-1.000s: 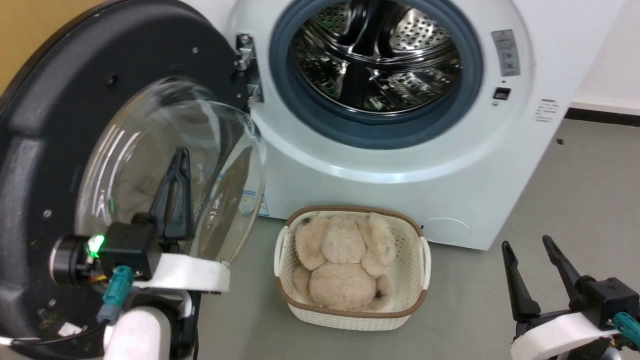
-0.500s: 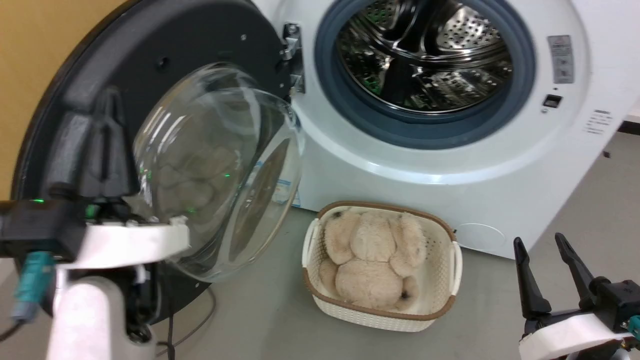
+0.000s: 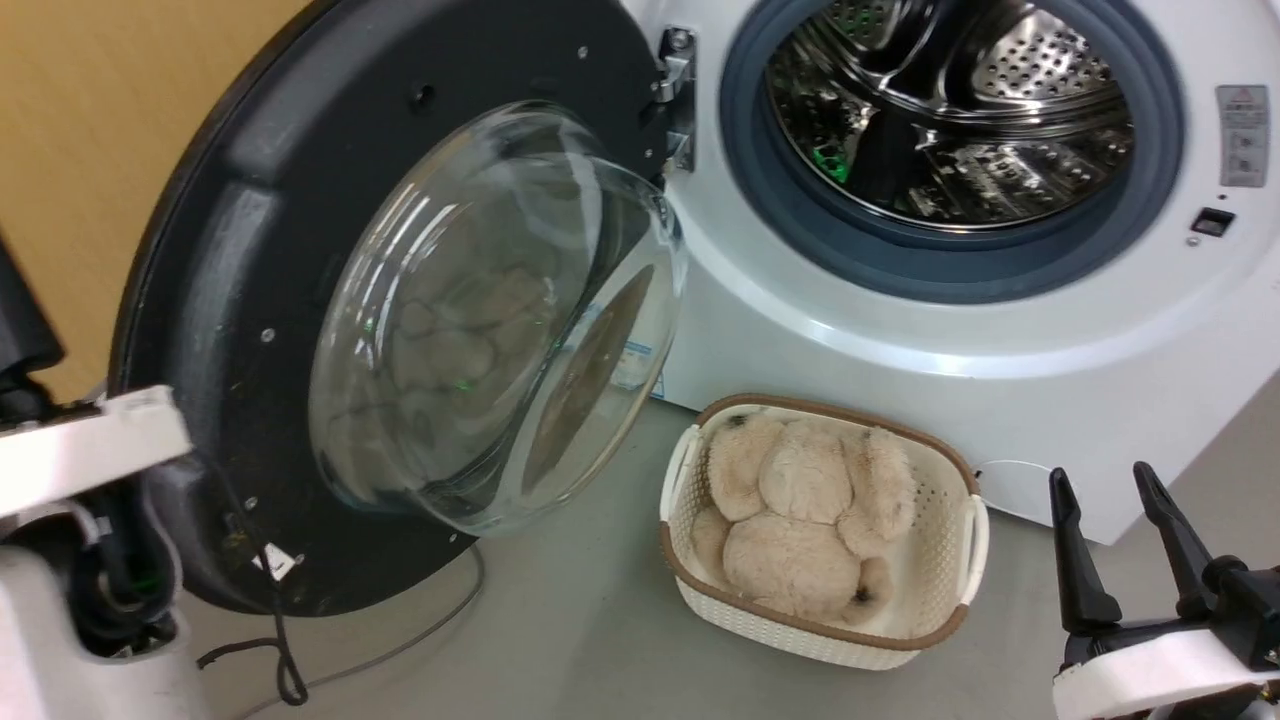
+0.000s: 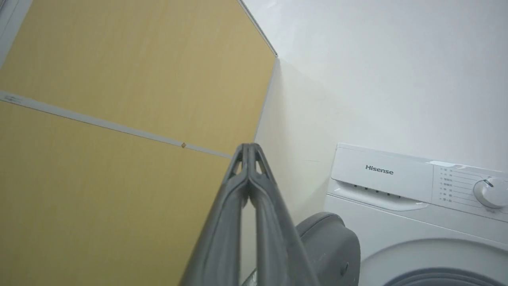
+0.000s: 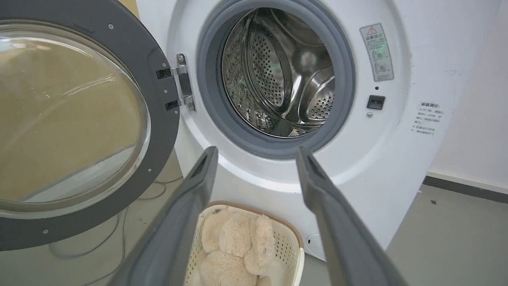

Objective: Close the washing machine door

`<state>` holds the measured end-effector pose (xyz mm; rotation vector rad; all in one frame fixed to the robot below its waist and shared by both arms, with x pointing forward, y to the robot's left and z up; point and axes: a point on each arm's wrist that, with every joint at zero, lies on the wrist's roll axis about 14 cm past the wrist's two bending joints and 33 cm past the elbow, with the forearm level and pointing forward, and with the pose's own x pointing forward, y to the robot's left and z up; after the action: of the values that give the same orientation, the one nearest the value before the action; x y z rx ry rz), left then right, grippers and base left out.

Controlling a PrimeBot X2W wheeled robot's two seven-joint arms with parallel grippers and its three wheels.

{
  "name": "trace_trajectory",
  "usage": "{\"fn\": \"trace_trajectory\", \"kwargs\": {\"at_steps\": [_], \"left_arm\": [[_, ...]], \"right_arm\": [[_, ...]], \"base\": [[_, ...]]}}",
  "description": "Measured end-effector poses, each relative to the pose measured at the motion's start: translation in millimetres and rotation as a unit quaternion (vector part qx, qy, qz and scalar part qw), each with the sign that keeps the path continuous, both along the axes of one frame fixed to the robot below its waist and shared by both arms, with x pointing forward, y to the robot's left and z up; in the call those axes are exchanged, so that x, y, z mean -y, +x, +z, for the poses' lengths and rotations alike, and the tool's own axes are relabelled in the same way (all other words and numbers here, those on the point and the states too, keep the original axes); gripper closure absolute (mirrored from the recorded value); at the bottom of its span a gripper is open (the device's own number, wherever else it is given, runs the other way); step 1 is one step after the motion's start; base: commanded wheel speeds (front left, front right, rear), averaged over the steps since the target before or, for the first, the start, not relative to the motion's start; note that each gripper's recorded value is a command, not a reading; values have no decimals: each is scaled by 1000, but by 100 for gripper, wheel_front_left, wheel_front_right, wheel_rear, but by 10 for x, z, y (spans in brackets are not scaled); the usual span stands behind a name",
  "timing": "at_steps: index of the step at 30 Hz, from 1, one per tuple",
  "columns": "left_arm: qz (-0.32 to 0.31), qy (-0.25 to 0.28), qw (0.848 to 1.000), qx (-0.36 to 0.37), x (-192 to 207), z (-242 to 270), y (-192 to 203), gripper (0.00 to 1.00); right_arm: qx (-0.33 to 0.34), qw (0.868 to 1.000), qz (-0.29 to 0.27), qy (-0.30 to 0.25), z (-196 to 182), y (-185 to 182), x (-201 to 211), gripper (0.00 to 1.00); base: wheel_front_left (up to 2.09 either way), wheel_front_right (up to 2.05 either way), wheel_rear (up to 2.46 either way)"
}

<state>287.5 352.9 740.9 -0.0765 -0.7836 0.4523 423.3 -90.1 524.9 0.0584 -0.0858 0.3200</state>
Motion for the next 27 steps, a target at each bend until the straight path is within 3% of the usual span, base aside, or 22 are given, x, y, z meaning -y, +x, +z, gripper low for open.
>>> {"fn": "trace_trajectory", "kwargs": {"at_steps": [9, 15, 21, 27], "left_arm": [[31, -126, 991, 19, -605, -418, -244, 100], [24, -234, 972, 20, -885, -816, -319, 100], [13, -334, 942, 16, -1082, -1244, -413, 100], [-47, -438, 897, 38, -1116, -1523, -353, 100]], "right_arm": [[2, 1000, 15, 5, -28, 75, -123, 0], [6, 1000, 22, 9, -33, 138, -192, 0], [7, 1000, 27, 12, -61, 183, -243, 0], [6, 999, 33, 15, -98, 224, -300, 0]], "base": [[0, 0, 0], [0, 0, 0], [0, 0, 0], [0, 0, 0]]}}
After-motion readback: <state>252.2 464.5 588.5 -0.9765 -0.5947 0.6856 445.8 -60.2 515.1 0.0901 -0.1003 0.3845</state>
